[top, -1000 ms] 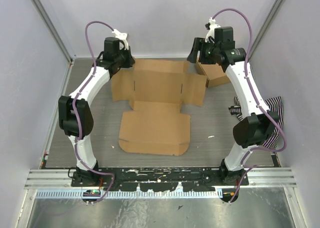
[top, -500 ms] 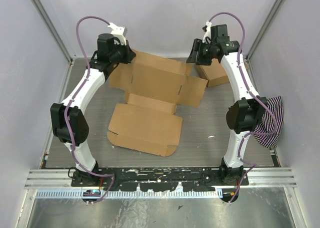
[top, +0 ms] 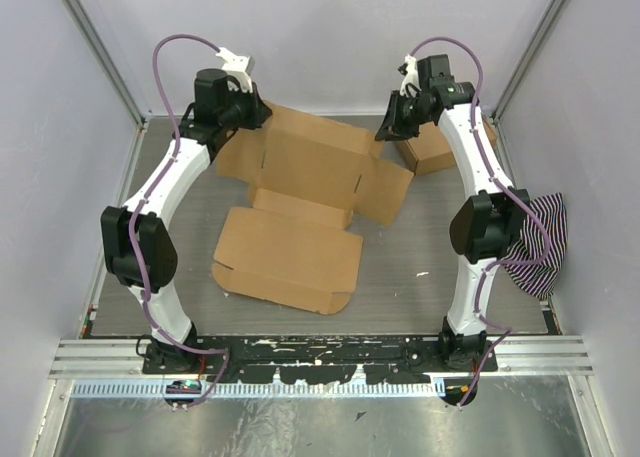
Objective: Fold the paper box
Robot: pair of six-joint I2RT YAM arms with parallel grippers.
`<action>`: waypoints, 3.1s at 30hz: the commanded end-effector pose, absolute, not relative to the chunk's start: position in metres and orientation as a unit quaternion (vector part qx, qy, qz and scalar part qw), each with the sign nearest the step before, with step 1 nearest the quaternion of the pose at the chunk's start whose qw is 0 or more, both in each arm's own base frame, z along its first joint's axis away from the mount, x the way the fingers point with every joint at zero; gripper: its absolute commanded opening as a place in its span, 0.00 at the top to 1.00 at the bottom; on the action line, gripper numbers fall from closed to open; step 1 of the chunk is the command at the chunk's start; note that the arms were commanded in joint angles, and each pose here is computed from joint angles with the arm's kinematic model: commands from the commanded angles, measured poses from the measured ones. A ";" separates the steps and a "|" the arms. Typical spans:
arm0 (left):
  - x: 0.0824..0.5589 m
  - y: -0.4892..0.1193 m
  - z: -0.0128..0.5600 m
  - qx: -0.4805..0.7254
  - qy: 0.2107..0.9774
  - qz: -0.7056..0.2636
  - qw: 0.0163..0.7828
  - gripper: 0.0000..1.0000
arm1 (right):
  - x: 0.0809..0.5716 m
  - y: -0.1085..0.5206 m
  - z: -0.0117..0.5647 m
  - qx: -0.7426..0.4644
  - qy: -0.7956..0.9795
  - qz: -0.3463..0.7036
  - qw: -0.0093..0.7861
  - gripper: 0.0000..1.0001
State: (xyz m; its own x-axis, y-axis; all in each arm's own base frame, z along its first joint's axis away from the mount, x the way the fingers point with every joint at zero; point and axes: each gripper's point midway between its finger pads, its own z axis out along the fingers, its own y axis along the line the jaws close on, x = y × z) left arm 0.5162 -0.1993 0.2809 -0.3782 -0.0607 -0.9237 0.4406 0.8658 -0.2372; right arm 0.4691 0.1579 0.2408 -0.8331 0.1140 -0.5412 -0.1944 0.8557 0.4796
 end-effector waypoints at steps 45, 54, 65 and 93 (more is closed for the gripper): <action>0.412 -0.102 0.277 -0.027 0.893 -0.113 0.434 0.55 | 0.415 0.208 0.276 -0.140 0.743 0.160 0.635 0.99; 0.423 -0.106 0.271 -0.019 0.899 -0.111 0.423 0.56 | 0.404 0.210 0.271 -0.156 0.739 0.148 0.639 0.99; 0.446 -0.107 0.267 -0.008 0.901 -0.092 0.424 0.57 | 0.398 0.218 0.274 -0.189 0.730 0.152 0.639 0.99; 0.471 -0.112 0.228 0.024 0.916 -0.068 0.394 0.65 | 0.394 0.233 0.266 -0.236 0.744 0.168 0.602 0.99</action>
